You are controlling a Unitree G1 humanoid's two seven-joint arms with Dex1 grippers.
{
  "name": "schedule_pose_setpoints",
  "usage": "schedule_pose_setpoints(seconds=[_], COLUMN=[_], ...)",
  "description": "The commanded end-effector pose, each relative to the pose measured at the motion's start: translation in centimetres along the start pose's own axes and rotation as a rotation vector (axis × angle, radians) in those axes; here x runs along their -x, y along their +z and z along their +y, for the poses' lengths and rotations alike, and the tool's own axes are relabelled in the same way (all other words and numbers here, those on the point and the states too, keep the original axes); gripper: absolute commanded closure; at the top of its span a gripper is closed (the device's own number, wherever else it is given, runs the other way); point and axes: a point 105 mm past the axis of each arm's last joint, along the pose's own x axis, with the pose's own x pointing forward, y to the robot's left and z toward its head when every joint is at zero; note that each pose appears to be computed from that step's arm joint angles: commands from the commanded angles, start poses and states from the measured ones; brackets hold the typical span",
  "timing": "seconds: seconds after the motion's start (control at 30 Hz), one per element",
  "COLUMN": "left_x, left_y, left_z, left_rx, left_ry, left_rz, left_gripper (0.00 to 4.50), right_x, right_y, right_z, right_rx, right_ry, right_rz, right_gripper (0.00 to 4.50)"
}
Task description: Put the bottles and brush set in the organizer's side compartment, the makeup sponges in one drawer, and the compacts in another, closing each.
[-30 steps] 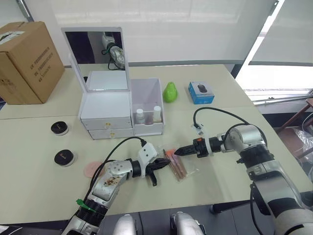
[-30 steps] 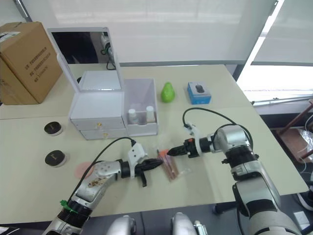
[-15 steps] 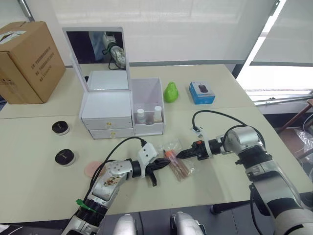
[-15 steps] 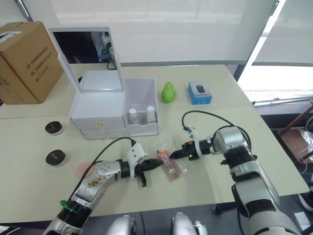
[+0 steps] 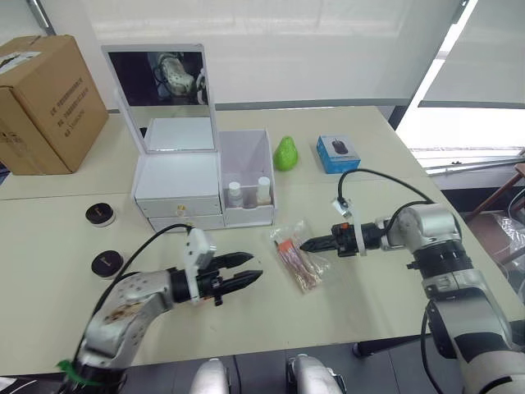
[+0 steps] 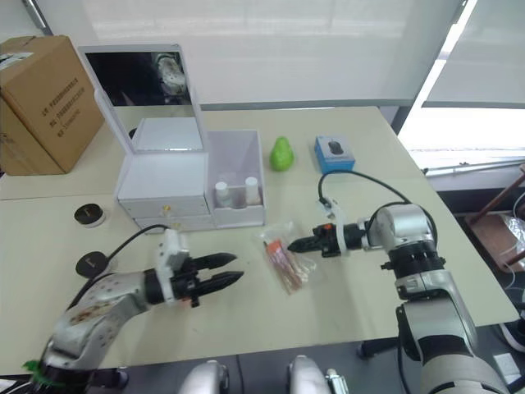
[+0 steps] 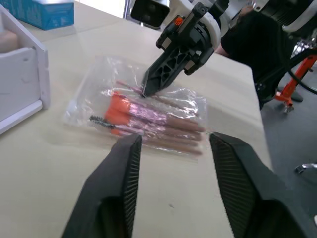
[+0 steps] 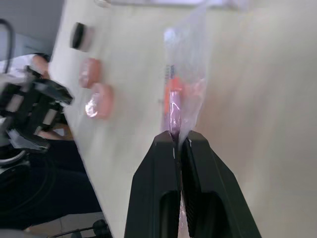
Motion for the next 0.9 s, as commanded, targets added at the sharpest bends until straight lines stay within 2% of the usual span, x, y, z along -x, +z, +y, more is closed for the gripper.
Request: schedule_pose_setpoints(seconds=[0.03,0.1,0.3,0.4,0.5,0.63,0.73,0.9], left_x=[1.7,2.3,3.0,3.2,3.4,3.7,3.9,4.5], left_y=[3.4,4.5,7.1,8.1,8.6,9.0,9.3,9.7], left_z=[0.0,0.3,1.2,2.0,2.2,2.2,2.1,2.0], left_rx=[-0.053,-0.055,-0.071,-0.1,-0.113,-0.118,-0.128,-0.138], left_ry=[0.109,0.187,0.364,0.433,0.467,0.489,0.504,0.541], left_rz=[-0.109,-0.164,-0.327,-0.381,-0.406,-0.427,-0.436,-0.452], left_gripper=[0.66,0.06,0.02,0.02,0.02,0.02,0.02,0.02], right_x=[1.5,1.9,2.3,1.8,0.7,-1.7,-4.2,-6.5], right_y=[4.4,6.8,14.7,18.7,21.2,22.0,21.3,20.0], right_z=[5.6,7.2,10.2,10.3,9.2,8.7,7.9,6.3], right_rx=[0.195,0.26,0.48,0.57,0.649,0.7,0.712,0.698], right_ry=[0.143,0.163,0.089,-0.008,-0.154,-0.189,-0.199,-0.244], right_rz=[-0.158,-0.255,-0.572,-0.754,-0.868,-0.927,-0.906,-0.854], right_gripper=[4.5,4.5,4.5,4.5,4.5,4.5,4.5,4.5])
